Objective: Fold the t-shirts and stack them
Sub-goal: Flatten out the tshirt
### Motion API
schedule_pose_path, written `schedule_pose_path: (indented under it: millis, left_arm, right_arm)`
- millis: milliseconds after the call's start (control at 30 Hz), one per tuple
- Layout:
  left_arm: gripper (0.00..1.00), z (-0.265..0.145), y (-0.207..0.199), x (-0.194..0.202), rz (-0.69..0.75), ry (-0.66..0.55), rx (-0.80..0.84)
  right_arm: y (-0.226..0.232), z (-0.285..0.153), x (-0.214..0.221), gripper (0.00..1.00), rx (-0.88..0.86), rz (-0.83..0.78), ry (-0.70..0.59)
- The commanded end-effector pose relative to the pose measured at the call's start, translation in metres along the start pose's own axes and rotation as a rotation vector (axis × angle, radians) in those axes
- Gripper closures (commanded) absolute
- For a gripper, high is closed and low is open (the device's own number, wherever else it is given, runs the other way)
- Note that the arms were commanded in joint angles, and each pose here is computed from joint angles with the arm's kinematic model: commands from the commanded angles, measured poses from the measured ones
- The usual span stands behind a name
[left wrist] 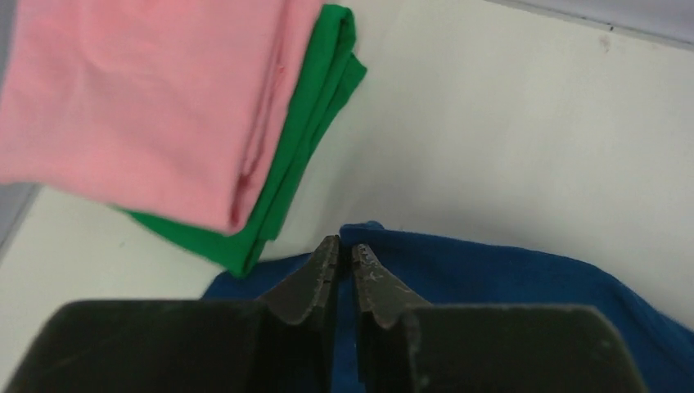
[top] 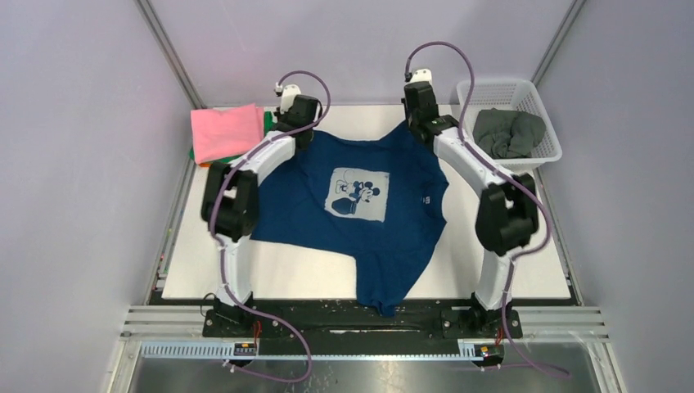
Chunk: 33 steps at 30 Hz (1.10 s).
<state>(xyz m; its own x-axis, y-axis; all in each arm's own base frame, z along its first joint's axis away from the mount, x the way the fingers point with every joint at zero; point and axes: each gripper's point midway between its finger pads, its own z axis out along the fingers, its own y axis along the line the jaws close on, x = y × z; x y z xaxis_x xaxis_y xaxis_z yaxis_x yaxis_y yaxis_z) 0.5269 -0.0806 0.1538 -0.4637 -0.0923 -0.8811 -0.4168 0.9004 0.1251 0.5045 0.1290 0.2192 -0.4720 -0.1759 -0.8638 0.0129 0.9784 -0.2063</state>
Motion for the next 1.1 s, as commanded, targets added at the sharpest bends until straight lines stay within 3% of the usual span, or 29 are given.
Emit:
schedule_pose_path:
  millis: [0, 33, 67, 100, 133, 167, 200, 300, 333, 467, 567, 600, 700, 900, 1067]
  left_arm:
    - [0.84, 0.03, -0.026, -0.044, -0.084, -0.058, 0.033]
    - [0.78, 0.04, -0.029, -0.045, -0.083, -0.053, 0.033]
    - [0.59, 0.047, -0.033, -0.047, -0.087, -0.047, 0.036]
    - [0.3, 0.054, -0.036, -0.048, -0.091, -0.033, 0.042]
    - [0.06, 0.056, -0.039, -0.052, -0.099, -0.024, 0.052]
    - [0.02, 0.057, -0.041, -0.055, -0.104, -0.017, 0.067]
    - [0.01, 0.054, -0.043, -0.061, -0.109, -0.017, 0.083]
    - [0.01, 0.026, -0.045, -0.084, -0.149, -0.029, 0.171]
    - [0.01, 0.013, -0.042, -0.091, -0.168, -0.028, 0.202]
    - [0.01, -0.038, -0.029, -0.078, -0.224, 0.043, 0.316]
    - [0.01, -0.069, -0.01, -0.029, -0.231, 0.15, 0.358]
    - [0.01, -0.079, -0.001, -0.017, -0.248, 0.169, 0.358]
    - [0.01, -0.1, 0.012, 0.03, -0.274, 0.244, 0.399]
    - [0.01, -0.12, 0.016, 0.104, -0.29, 0.398, 0.469]
    - [0.01, -0.119, 0.024, 0.154, -0.288, 0.488, 0.442]
  right_arm:
    - [0.019, 0.065, -0.023, 0.99, -0.011, 0.149, -0.04]
    - [0.023, 0.078, -0.022, 0.94, -0.017, 0.169, -0.025]
    - [0.023, 0.09, -0.03, 0.82, -0.022, 0.199, -0.024]
    - [0.026, 0.099, -0.032, 0.73, -0.035, 0.218, -0.008]
    - [0.029, 0.108, -0.028, 0.55, -0.044, 0.229, 0.029]
    - [0.033, 0.113, -0.027, 0.41, -0.062, 0.233, 0.059]
    - [0.035, 0.113, -0.028, 0.28, -0.079, 0.232, 0.083]
    - [0.034, 0.097, -0.022, 0.02, -0.096, 0.217, 0.165]
    - [0.029, 0.082, -0.026, 0.01, -0.1, 0.223, 0.173]
    - [0.021, 0.024, -0.003, 0.0, -0.137, 0.274, 0.27]
    - [0.032, -0.024, 0.035, 0.0, -0.25, 0.359, 0.334]
    - [0.039, -0.038, 0.07, 0.0, -0.28, 0.376, 0.39]
    - [0.063, -0.085, 0.116, 0.0, -0.387, 0.457, 0.441]
    - [0.112, -0.161, 0.203, 0.01, -0.504, 0.388, 0.617]
    - [0.131, -0.186, 0.254, 0.01, -0.55, 0.465, 0.754]
